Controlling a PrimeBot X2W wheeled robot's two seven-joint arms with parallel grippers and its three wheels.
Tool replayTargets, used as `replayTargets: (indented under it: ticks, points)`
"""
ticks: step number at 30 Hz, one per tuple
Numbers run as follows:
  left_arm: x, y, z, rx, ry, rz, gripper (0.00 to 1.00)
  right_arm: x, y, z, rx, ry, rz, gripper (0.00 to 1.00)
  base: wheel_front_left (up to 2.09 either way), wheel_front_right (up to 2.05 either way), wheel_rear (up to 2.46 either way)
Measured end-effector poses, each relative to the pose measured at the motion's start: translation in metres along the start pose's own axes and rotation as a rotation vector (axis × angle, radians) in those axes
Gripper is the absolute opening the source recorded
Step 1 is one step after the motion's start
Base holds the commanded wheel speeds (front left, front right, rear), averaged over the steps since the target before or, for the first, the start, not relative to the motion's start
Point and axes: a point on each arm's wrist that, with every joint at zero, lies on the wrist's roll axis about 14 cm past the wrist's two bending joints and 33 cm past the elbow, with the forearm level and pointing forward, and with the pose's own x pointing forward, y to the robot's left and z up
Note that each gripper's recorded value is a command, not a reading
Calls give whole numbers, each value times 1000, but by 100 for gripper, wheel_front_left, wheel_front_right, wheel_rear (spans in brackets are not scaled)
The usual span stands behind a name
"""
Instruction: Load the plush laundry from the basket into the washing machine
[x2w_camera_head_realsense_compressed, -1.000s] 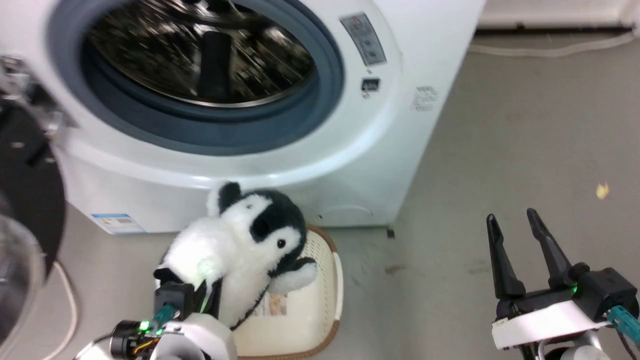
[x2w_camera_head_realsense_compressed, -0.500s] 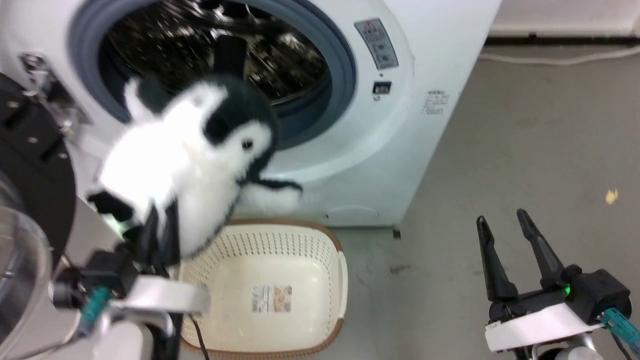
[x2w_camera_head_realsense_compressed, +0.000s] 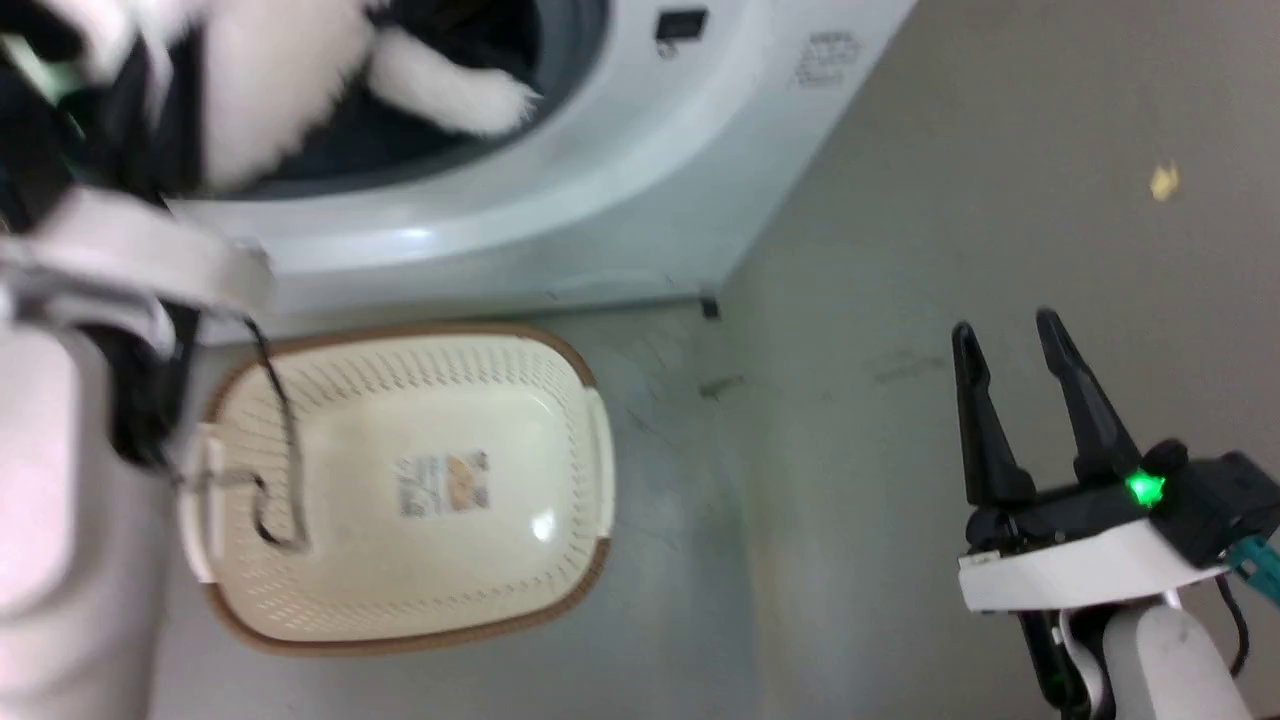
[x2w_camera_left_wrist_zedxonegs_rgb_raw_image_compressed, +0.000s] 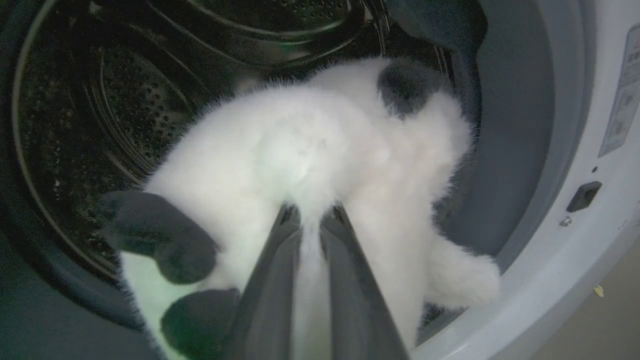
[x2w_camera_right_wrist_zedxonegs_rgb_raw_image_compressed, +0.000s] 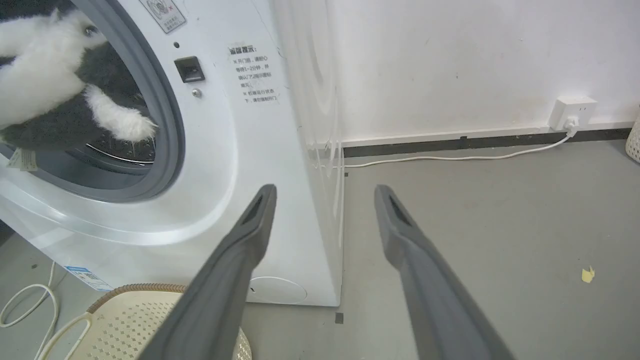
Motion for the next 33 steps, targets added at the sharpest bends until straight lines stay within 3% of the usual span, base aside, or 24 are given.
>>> replayTargets:
  ticks: [6,14,21,28,29,30,33]
  points:
    - [62,6,-43,15,102,-39,0,6,-23,-26,14,64,-64,100,0,0,0]
    - [129,42,-102,42,225,30,0,7,-48,-53,5,138,-134,100,0,0,0]
    - [140,44,-172,109,419,17,0,2,-60,-67,-8,183,-169,100,0,0,0]
    - [138,45,-184,132,474,3,0,9,-58,-67,-9,173,-159,100,0,0,0]
    - [137,44,-182,129,471,1,21,9,-58,-65,-12,169,-156,100,0,0,0]
    - [136,43,-180,122,463,0,100,10,-57,-64,-14,164,-154,100,0,0,0]
    - [131,42,-170,113,437,-4,100,12,-57,-55,-30,140,-148,100,0,0,0]
